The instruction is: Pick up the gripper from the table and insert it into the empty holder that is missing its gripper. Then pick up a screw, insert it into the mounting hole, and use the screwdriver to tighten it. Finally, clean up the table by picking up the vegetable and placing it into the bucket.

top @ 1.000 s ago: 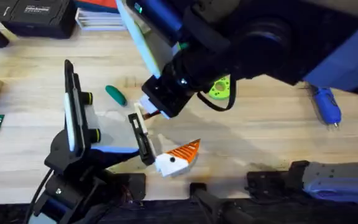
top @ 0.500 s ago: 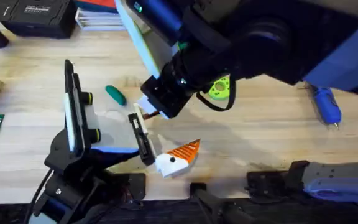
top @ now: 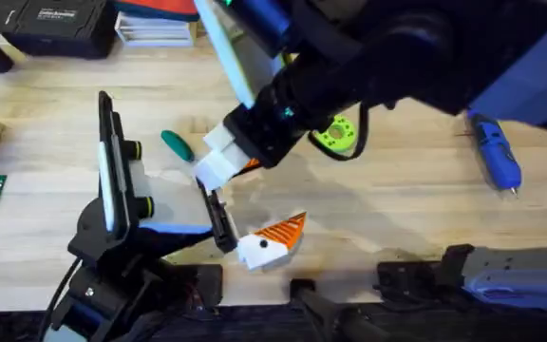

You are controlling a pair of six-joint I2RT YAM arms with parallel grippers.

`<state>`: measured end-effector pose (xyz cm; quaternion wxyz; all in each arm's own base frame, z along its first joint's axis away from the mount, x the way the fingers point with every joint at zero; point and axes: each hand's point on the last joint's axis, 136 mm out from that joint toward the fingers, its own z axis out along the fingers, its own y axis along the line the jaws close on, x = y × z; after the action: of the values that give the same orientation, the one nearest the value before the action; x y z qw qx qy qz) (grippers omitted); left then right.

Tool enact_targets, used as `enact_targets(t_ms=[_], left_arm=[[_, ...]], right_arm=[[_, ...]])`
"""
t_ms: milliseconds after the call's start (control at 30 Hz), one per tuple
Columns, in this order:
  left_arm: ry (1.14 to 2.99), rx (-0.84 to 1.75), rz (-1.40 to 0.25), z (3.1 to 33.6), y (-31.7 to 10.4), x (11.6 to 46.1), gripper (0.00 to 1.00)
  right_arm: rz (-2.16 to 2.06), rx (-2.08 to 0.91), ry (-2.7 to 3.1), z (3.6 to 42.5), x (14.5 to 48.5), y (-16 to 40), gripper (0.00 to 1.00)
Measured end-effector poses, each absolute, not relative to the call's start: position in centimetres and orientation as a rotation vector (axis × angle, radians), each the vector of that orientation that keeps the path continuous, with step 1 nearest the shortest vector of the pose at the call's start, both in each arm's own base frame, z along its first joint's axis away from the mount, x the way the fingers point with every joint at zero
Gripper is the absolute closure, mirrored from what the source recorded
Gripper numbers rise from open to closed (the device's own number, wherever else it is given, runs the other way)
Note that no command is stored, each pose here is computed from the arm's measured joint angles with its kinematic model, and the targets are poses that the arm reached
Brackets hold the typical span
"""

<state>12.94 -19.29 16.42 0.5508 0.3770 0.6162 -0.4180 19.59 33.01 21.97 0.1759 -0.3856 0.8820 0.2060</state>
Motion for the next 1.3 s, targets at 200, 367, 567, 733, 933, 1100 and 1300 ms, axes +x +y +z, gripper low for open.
enact_targets(t_ms=[200, 367, 567, 733, 933, 1100, 1300], left_arm=[[1.458, 0.892, -0.989, 16.4, -19.3, 12.9, 0.015], [1.458, 0.892, -0.989, 16.4, -19.3, 12.9, 0.015], [1.458, 0.892, -0.989, 16.4, -19.3, 12.9, 0.015], [1.458, 0.892, -0.989, 16.4, -19.3, 12.9, 0.015], [1.446, 0.892, -0.986, 16.7, -19.3, 13.0, 0.015], [1.442, 0.892, -0.986, 16.7, -19.3, 13.0, 0.015], [1.442, 0.892, -0.986, 16.7, -19.3, 13.0, 0.015]], right_arm=[[0.531, -1.001, 2.525, 23.3, 20.2, 30.2, 0.008], [0.499, -0.906, 2.520, 24.5, 19.7, 27.8, 0.008], [0.531, -0.767, 2.507, 23.7, 17.5, 22.4, 0.008], [0.615, -0.715, 2.474, 22.9, 15.1, 19.3, 0.009], [0.706, -0.796, 2.370, 23.0, 12.5, 17.8, 0.009], [0.757, -0.974, 2.262, 23.6, 10.9, 18.0, 0.009], [0.764, -1.047, 2.224, 23.6, 10.5, 18.3, 0.009]])
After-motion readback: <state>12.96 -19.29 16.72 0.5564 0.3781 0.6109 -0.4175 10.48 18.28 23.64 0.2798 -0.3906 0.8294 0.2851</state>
